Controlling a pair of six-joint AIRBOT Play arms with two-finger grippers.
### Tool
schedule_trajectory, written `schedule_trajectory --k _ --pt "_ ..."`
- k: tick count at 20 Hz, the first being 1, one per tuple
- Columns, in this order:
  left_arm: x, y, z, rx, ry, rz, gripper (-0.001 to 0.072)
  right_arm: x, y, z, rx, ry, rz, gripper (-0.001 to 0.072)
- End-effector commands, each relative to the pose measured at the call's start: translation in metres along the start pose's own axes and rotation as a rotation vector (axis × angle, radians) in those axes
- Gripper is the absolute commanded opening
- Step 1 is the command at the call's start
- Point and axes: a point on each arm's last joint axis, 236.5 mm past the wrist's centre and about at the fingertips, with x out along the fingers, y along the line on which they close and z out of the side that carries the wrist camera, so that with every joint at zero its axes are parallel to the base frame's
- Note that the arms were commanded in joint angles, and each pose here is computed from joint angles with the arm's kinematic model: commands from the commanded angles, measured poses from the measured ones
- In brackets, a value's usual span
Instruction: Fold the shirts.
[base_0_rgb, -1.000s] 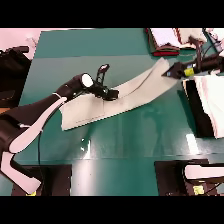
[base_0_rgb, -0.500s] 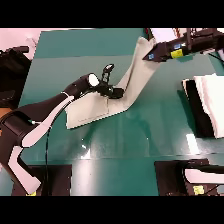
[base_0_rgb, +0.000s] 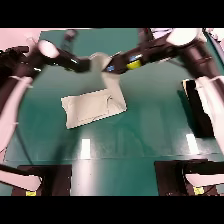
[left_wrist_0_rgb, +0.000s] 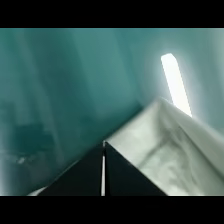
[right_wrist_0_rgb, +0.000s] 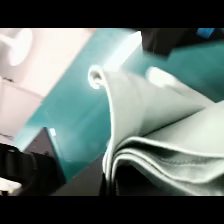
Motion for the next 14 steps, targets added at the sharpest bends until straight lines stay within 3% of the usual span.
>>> schedule_trajectory --k 1,2,5,8,12,14 --pt "-0.129 0.069 0.047 0.004 -0.207 0.211 0.0025 0.105 0.051 -0.013 -0.024 -0.047 0.161 0.0311" --pt "-0.154 0.075 0.053 -0.003 -0.253 0.234 0.0025 0.127 0.057 -0.021 -0.034 -0.029 0.174 0.0401" --pt "-0.197 0.075 0.060 0.009 -0.332 0.263 0.0024 0.140 0.060 -0.025 -0.122 0.029 0.172 0.0380" --pt "-0.193 0.052 0.058 0.051 -0.324 0.227 0.0024 0.100 -0.005 -0.022 -0.133 0.090 -0.009 0.0380" --pt "-0.166 0.009 0.047 0.129 -0.274 0.152 0.0025 0.011 -0.134 -0.060 0.064 0.208 -0.284 0.0382" --pt "-0.153 -0.008 0.041 0.154 -0.249 0.120 0.0025 -0.025 -0.186 -0.087 0.240 0.217 -0.346 0.0437"
